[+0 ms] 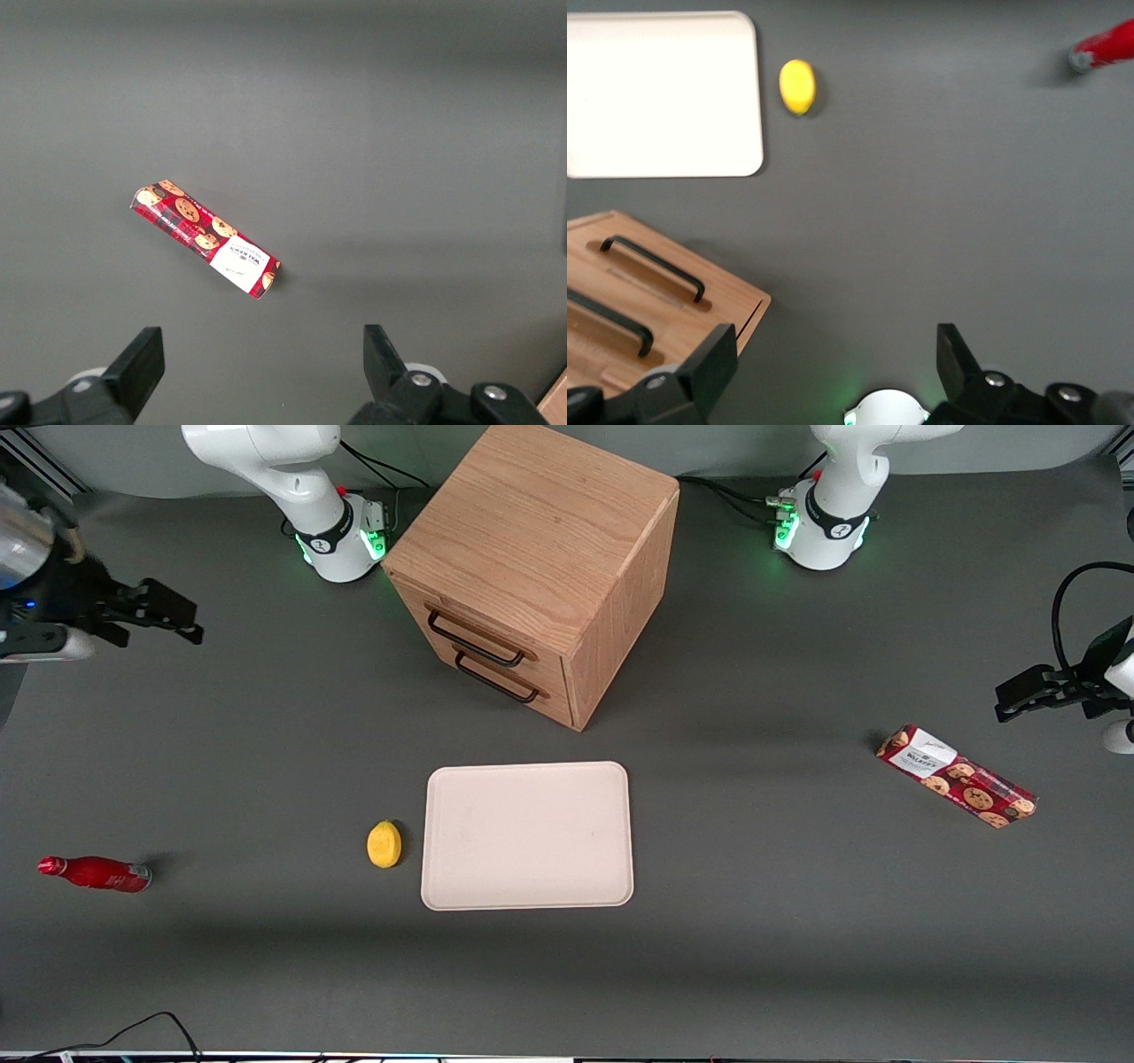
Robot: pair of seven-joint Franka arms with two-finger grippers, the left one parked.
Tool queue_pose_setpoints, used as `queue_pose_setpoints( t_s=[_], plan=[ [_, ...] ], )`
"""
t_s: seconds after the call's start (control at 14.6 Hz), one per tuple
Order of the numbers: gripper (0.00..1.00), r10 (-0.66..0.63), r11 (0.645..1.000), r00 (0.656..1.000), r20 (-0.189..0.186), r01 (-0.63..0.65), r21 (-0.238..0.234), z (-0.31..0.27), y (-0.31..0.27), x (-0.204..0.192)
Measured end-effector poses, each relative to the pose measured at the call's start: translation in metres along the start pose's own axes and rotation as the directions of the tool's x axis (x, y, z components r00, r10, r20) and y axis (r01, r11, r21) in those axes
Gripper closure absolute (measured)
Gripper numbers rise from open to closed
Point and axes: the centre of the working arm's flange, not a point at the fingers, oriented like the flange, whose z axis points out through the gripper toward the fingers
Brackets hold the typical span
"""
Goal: Open upper drawer
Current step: 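Move the right gripper toward the upper drawer's black handle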
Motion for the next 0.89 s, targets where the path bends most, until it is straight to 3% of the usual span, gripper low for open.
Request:
queue_pose_setpoints(
  t_s=[0.41,0.89],
  plan=[
    [0.0,-0.232,0.972,0.972,0.019,0.233,-0.033,0.009,-0.125,-0.027],
    [0.0,-0.292,0.956,0.954,0.063,0.289,0.058,0.026,-0.157,-0.028]
  ],
)
